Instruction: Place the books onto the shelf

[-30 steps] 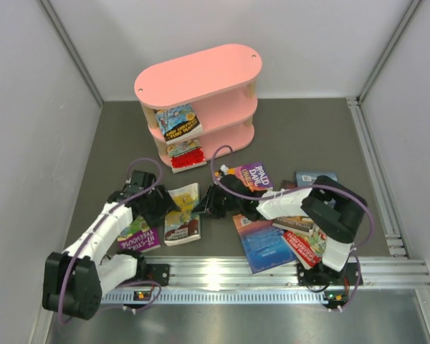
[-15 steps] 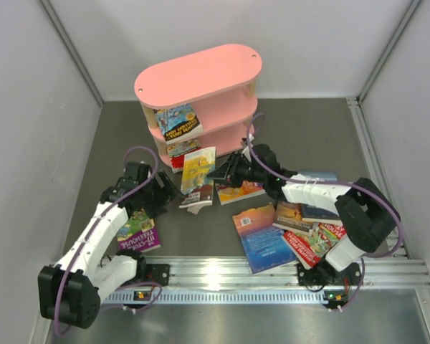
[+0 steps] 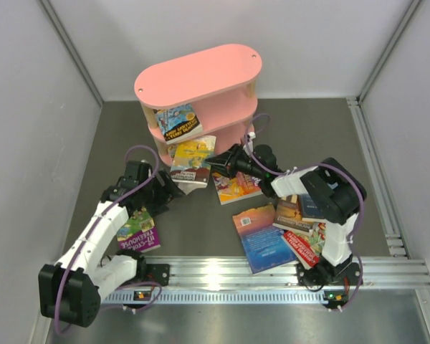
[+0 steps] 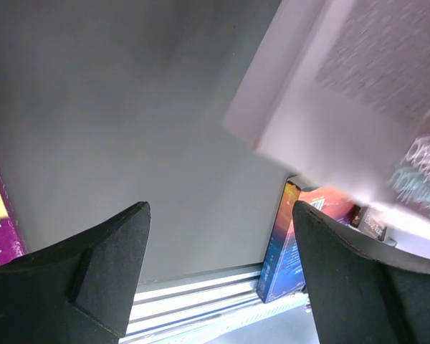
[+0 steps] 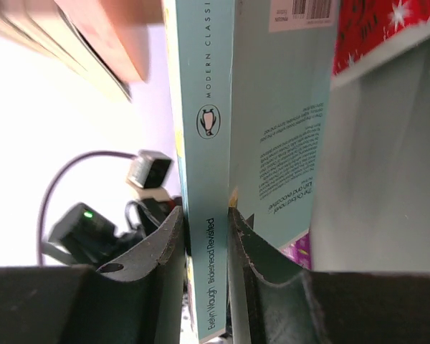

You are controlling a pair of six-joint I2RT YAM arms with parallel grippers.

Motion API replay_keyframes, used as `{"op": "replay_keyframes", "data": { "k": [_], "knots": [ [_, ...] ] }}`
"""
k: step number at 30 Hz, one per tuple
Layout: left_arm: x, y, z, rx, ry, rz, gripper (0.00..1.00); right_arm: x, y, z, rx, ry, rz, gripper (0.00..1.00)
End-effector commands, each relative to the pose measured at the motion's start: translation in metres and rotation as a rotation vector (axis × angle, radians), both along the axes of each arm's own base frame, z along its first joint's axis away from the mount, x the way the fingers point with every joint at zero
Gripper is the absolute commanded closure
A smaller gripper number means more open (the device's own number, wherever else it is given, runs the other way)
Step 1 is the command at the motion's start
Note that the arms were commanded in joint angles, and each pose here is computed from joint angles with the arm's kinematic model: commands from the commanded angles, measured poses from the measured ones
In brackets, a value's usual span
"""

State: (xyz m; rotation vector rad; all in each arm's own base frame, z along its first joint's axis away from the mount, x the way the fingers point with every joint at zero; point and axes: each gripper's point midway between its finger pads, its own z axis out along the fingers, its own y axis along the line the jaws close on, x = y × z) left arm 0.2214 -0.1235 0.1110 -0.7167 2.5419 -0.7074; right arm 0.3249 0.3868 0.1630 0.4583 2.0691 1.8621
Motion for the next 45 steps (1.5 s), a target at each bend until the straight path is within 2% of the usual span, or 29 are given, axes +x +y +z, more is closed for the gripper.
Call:
{"op": "replay_keyframes", "data": {
  "k": [1, 6, 13, 19, 21, 22, 24, 25, 29, 32, 34, 35, 36, 38, 40, 45],
  "knots": [
    [0.007, -0.001, 0.006, 0.011, -0.035, -0.023, 0.15, 0.013, -0.017, 0.111, 0.352, -0.258, -0.020, 1.00],
    [0.006, -0.001, 0.004, 0.018, -0.039, -0.037, 0.15, 0.027, -0.039, 0.111, 0.456, -0.236, -0.035, 1.00],
    [0.008, -0.002, -0.002, 0.028, -0.025, -0.058, 0.15, 0.037, -0.036, 0.107, 0.459, -0.242, -0.011, 1.00],
    [0.010, -0.003, -0.006, 0.033, -0.017, -0.071, 0.16, 0.054, -0.020, 0.076, 0.417, -0.195, 0.027, 1.00],
    [0.010, -0.003, -0.007, 0.035, -0.015, -0.075, 0.16, 0.062, -0.011, 0.062, 0.366, -0.203, 0.044, 1.00],
    [0.011, -0.003, -0.006, 0.036, -0.020, -0.079, 0.16, 0.066, -0.005, 0.042, 0.301, -0.147, 0.059, 1.00],
    [0.010, -0.002, -0.008, 0.042, -0.015, -0.083, 0.17, 0.071, 0.002, 0.029, 0.227, -0.174, 0.073, 1.00],
    [0.009, -0.002, -0.009, 0.044, -0.011, -0.084, 0.17, 0.076, 0.004, 0.015, 0.177, -0.124, 0.068, 1.00],
    [0.006, -0.001, -0.012, 0.051, 0.001, -0.087, 0.17, 0.091, 0.013, -0.003, 0.064, -0.134, 0.071, 1.00],
    [0.003, 0.000, -0.016, 0.055, 0.008, -0.091, 0.18, 0.102, 0.017, -0.015, -0.058, -0.129, 0.062, 0.95],
    [0.001, 0.001, -0.019, 0.059, 0.015, -0.090, 0.18, 0.110, 0.016, -0.024, -0.133, -0.119, 0.036, 0.93],
    [0.000, 0.001, -0.019, 0.061, 0.015, -0.093, 0.18, 0.118, 0.016, -0.019, -0.171, -0.167, 0.027, 0.93],
    [0.000, 0.001, -0.020, 0.061, 0.018, -0.095, 0.18, 0.118, 0.015, -0.030, -0.224, -0.120, 0.028, 0.93],
    [-0.001, 0.002, -0.021, 0.066, 0.025, -0.098, 0.18, 0.128, 0.012, -0.029, -0.287, -0.155, -0.001, 0.94],
    [-0.001, 0.002, -0.021, 0.066, 0.024, -0.100, 0.18, 0.137, -0.001, -0.046, -0.392, -0.111, -0.060, 0.95],
    [-0.004, 0.004, -0.023, 0.079, 0.038, -0.103, 0.19, 0.145, -0.014, -0.055, -0.494, -0.101, -0.113, 0.89]
  ]
}}
